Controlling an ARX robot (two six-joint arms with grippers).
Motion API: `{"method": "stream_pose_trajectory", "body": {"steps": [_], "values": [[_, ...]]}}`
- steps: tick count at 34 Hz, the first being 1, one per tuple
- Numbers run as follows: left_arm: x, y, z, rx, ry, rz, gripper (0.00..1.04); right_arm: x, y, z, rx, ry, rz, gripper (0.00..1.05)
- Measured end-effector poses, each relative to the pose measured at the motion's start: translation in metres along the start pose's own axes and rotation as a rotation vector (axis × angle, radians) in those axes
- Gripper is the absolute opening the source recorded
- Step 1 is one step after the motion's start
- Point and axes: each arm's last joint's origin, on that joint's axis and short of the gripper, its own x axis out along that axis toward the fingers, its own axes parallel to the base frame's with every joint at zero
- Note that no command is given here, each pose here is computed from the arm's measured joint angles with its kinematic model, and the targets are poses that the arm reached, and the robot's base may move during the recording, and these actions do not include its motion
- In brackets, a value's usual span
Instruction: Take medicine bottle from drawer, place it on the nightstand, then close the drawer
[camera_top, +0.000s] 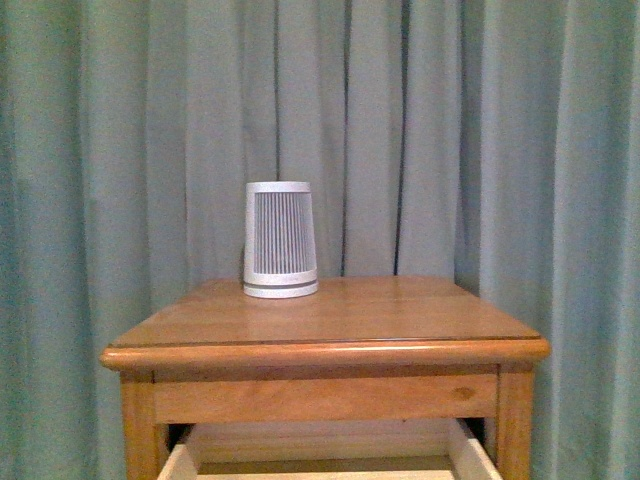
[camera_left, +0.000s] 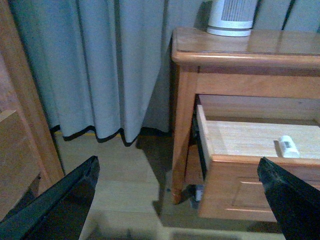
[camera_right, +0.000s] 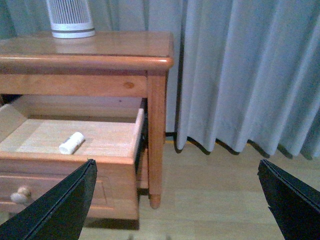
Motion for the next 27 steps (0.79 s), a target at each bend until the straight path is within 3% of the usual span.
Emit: {"method": "stream_pose_trajectory", "body": {"steps": [8,12,14,18,20,27], "values": [[0.0,0.0,0.0,0.0,0.001,-0.001,0.98,0.0,0.0,0.0,0.0,0.0,0.0,0.98],[0.0,0.0,0.0,0.0,0.001,-0.001,0.98,0.007,0.003,0.005,0.052,0.137,-0.215,0.98],[0.0,0.0,0.0,0.0,0.0,-0.002,0.98,0.023,0.008,0.023,0.076,0.171,-0.283,0.98],[0.0,0.0,0.0,0.0,0.001,-0.001,0.98,0.071,0.024,0.065,0.105,0.225,-0.255,0.98],[0.0,0.0,0.0,0.0,0.0,-0.002,0.98,0.099,0.039,0.073,0.103,0.308,-0.198,0.98],[0.0,0.0,0.0,0.0,0.001,-0.002,0.98,0.166,0.077,0.061,0.082,0.51,-0.093,0.98]]}}
